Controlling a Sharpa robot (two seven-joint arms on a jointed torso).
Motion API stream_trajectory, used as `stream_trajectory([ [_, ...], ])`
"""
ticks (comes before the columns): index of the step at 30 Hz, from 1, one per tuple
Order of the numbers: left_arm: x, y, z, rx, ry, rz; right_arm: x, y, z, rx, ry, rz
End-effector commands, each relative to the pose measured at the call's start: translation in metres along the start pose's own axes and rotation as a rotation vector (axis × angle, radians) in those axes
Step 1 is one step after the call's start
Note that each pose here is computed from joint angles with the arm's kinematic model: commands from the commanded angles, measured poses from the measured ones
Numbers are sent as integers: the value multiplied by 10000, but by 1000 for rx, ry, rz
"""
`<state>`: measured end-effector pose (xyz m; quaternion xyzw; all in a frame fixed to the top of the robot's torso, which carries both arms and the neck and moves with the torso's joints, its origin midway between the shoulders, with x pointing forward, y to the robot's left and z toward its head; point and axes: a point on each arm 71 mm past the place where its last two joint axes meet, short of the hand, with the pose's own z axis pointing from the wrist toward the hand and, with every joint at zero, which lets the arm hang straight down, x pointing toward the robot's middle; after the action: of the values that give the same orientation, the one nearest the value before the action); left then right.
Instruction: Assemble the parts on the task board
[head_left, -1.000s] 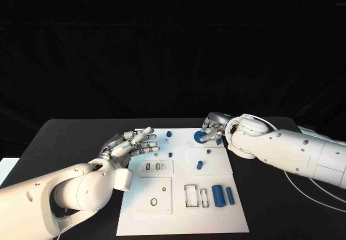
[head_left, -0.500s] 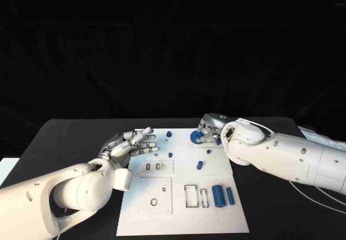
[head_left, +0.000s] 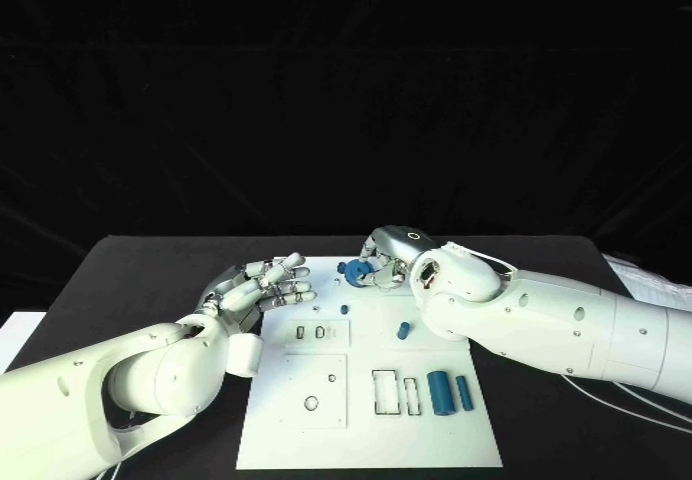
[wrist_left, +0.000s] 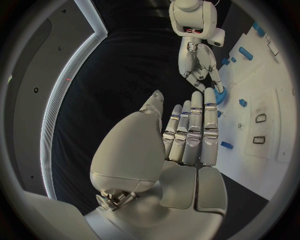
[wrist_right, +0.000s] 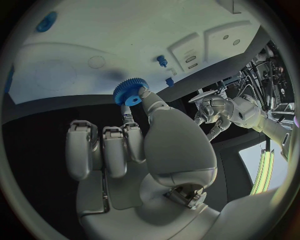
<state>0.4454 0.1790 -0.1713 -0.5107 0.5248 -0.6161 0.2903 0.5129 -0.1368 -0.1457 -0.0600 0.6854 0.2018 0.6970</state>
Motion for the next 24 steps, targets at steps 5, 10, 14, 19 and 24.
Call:
stream_trajectory([
  [5,12,-11,9,7,23,-7,98,180,59,-46,9,-19],
  [10,19,-10,10,6,25,-8,178,242,107,-51,27,-22],
  [14,23,-9,9,5,27,-8,206,255,138,-48,30,-26],
  [19,23,-9,11,5,26,-8,234,278,164,-51,40,-32],
  [24,30,-8,11,4,28,-9,260,293,194,-51,51,-39],
])
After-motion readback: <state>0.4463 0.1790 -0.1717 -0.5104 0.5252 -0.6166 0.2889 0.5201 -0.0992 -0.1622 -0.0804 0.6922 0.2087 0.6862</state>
